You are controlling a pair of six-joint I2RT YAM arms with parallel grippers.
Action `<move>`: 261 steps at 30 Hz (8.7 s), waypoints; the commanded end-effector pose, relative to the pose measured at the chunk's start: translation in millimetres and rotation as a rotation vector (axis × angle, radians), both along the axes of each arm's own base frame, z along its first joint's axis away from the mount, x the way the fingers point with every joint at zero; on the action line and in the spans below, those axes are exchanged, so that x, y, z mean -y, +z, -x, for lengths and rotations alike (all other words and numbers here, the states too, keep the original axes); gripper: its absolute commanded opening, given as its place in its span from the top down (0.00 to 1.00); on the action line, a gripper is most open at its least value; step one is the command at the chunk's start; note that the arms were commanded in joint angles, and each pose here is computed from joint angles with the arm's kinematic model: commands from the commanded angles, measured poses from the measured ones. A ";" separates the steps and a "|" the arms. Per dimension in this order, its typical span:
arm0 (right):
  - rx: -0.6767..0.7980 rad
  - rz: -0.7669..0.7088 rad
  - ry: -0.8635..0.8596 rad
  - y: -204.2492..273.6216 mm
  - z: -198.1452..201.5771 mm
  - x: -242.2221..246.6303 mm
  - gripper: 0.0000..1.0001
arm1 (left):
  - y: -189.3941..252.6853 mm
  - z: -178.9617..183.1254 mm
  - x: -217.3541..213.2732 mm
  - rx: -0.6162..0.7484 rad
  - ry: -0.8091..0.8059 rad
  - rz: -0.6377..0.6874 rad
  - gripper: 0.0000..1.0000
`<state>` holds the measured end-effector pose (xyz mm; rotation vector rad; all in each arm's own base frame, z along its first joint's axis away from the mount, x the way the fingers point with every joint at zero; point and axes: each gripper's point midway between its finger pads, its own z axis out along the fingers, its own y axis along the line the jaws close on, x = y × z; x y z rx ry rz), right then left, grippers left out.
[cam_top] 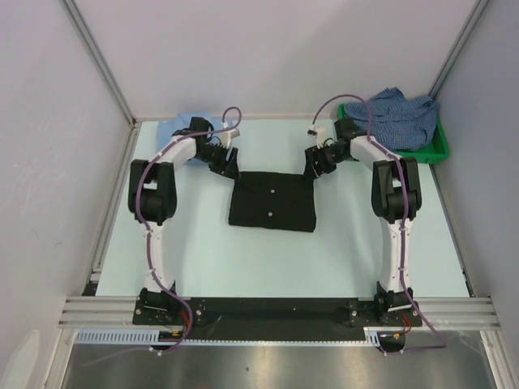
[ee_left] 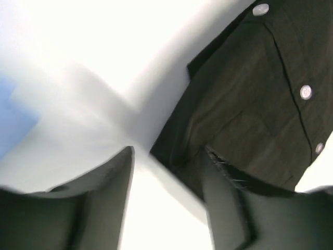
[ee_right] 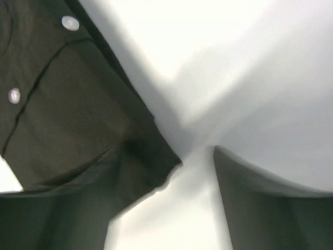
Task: Fold and stack the long sleeve shirts
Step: Fold the shirt
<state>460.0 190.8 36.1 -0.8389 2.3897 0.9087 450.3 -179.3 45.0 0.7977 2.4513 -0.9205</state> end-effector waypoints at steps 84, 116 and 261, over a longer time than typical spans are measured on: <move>-0.442 -0.647 -0.180 74.6 29.5 -81.7 0.07 | 64.5 23.1 105.6 -0.239 0.297 0.574 0.01; 0.326 0.066 0.353 96.7 77.5 -125.8 0.29 | 95.3 80.2 -83.6 0.030 0.672 0.412 0.01; -0.735 -0.380 -0.858 -5.4 118.5 -29.2 0.33 | 126.1 123.5 37.8 0.176 0.038 0.035 0.16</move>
